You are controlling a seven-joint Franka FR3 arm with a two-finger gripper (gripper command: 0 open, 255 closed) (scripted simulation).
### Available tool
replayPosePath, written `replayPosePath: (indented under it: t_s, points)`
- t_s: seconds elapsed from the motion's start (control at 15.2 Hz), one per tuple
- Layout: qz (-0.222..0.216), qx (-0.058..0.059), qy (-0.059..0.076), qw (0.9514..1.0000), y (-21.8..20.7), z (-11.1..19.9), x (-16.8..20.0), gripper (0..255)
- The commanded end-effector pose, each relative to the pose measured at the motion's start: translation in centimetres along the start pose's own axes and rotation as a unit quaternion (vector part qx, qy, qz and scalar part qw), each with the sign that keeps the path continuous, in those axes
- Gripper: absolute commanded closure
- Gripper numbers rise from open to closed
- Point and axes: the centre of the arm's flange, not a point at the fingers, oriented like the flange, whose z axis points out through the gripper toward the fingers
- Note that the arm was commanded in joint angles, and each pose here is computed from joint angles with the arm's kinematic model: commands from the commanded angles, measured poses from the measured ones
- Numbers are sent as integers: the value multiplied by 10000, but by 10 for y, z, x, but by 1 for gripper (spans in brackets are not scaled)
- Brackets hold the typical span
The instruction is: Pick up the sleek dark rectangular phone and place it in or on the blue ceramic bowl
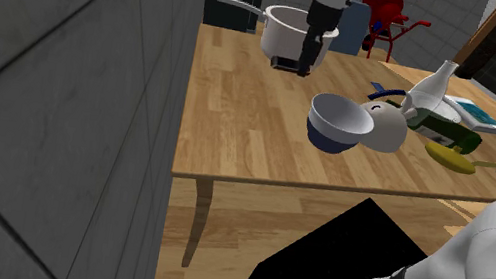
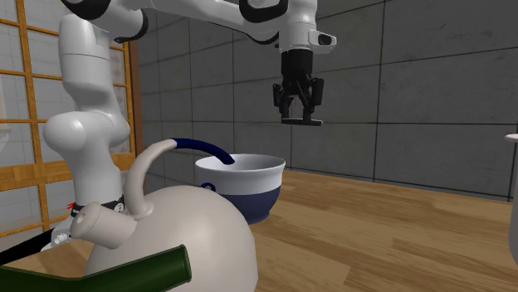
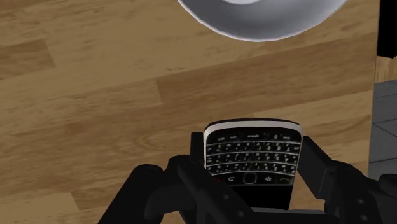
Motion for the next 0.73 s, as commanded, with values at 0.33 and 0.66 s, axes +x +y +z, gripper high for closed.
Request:
replayPosePath:
  t_s: [0.33, 0.66]
  points:
    - [-4, 2, 0, 10000, -4, -2, -91, 255]
    - [-4, 2, 0, 10000, -6, -4, -157, 255]
